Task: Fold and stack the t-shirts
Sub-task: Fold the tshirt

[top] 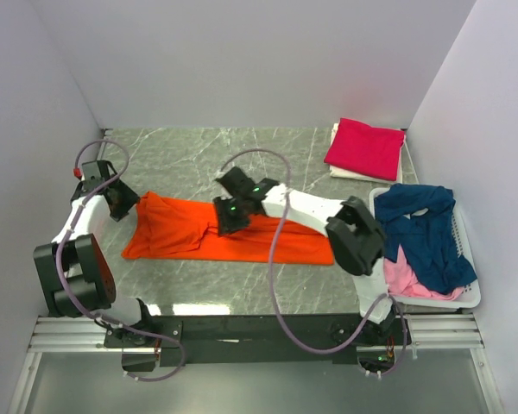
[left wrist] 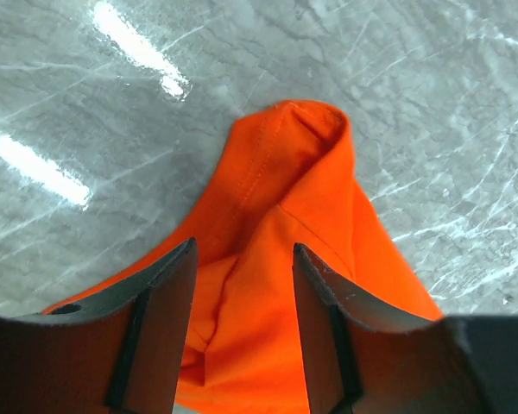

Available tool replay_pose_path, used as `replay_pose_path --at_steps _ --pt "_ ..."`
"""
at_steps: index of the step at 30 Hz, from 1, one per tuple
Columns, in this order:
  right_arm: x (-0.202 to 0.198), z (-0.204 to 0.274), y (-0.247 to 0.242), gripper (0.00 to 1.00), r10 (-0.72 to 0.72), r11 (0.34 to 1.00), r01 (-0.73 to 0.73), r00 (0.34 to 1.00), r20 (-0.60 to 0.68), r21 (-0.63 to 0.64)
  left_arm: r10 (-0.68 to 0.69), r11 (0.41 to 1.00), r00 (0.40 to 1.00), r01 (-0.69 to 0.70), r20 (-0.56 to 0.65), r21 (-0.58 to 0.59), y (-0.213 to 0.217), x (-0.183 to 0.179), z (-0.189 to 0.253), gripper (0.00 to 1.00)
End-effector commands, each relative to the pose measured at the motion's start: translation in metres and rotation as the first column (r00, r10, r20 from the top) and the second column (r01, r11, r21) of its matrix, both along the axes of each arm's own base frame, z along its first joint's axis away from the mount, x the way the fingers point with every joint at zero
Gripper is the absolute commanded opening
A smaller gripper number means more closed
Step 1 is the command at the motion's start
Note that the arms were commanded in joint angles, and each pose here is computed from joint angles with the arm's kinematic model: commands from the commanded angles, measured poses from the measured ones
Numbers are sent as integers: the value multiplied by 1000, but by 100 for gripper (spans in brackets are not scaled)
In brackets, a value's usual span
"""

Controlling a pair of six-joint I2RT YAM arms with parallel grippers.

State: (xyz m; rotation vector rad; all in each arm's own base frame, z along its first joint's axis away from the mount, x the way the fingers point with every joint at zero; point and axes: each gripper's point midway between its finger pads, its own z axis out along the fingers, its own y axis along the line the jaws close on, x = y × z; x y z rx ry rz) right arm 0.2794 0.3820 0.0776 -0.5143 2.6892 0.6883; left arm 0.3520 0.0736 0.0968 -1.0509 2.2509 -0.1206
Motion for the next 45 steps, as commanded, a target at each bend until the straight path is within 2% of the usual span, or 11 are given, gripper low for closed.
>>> replay_pose_path --at_steps 1,5,11,18,28,31,38,41,45 --pt "-8 15 54 42 56 993 -56 998 -2 106 -69 997 993 72 98 -29 3 22 13 54" --pt "-20 10 87 42 89 988 -90 996 13 124 -67 993 992 76 102 -85 2 24 7 54" --pt "-21 -14 101 43 75 991 -72 997 -23 110 -66 981 989 88 130 -172 -11 32 -3 53" --pt "-18 -43 110 43 52 996 -49 998 -44 77 -74 977 988 99 136 -186 -13 35 -2 54" --pt "-15 -48 117 43 35 998 -33 999 -39 50 -77 973 988 103 132 -205 -17 32 -7 54" --pt "-15 -53 114 36 27 999 -26 999 -34 30 -76 975 988 101 132 -199 -16 31 -6 53" --pt "-12 -47 114 8 23 1000 -23 1000 -4 9 -77 977 989 100 126 -189 -16 28 -9 53" --pt "-14 -40 109 2 22 1000 -22 1000 4 9 -76 978 989 98 126 -183 -15 28 -8 53" --pt "-19 -30 102 1 28 1000 -28 1000 -1 4 -75 980 990 96 122 -175 -14 28 -8 53"
